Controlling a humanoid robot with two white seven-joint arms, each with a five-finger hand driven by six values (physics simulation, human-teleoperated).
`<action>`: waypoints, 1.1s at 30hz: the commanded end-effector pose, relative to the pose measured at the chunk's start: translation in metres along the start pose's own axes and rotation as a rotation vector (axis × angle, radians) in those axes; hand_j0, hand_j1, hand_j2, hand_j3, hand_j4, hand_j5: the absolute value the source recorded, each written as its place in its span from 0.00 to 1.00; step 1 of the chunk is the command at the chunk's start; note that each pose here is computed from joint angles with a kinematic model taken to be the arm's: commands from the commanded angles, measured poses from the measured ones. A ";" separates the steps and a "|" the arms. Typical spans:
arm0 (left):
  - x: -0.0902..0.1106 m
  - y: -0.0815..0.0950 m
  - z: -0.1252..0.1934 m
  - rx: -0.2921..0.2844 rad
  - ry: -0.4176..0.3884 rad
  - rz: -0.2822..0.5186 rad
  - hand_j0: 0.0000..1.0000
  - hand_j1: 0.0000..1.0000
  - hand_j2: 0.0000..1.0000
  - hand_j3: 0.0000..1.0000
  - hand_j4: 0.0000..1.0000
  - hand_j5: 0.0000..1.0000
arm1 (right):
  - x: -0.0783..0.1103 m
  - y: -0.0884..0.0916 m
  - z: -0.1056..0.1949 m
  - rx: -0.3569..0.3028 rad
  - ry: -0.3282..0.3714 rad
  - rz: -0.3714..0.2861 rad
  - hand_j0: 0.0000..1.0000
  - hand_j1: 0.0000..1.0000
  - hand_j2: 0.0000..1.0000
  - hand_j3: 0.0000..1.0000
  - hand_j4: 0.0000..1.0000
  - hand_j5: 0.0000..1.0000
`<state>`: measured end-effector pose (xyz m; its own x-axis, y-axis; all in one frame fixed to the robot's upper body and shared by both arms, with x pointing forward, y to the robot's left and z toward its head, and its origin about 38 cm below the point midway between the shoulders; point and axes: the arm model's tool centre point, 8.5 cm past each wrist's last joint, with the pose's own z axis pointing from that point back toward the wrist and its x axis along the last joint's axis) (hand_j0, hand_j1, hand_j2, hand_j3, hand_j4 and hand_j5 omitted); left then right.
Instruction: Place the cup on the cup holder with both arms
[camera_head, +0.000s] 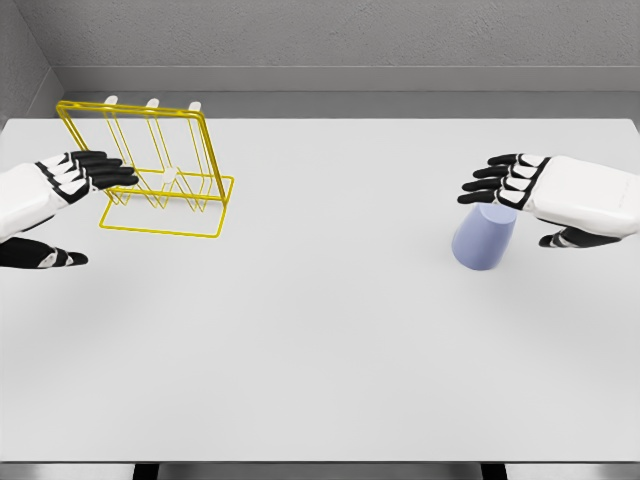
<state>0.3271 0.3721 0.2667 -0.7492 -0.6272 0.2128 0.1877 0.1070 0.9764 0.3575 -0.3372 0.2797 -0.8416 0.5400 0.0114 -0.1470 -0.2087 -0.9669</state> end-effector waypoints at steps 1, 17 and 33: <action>0.000 0.001 0.000 0.004 -0.001 0.007 1.00 1.00 1.00 1.00 1.00 1.00 | 0.000 0.000 0.000 -0.003 -0.001 -0.007 1.00 1.00 1.00 1.00 1.00 1.00; 0.002 -0.023 0.002 0.028 -0.001 0.129 1.00 1.00 1.00 1.00 1.00 1.00 | -0.020 -0.006 -0.042 0.174 0.002 0.126 1.00 1.00 1.00 1.00 1.00 1.00; 0.013 -0.080 0.017 0.014 0.027 0.735 1.00 1.00 1.00 1.00 1.00 1.00 | -0.047 0.025 -0.052 0.301 0.038 0.077 1.00 1.00 1.00 1.00 1.00 1.00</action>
<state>0.2924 0.3671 0.1942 -0.4595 -0.4366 0.7735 0.6136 0.4736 0.6318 0.4212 -0.3265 0.2503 -0.8351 0.5428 -0.0895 -0.2172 -0.4748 -0.8529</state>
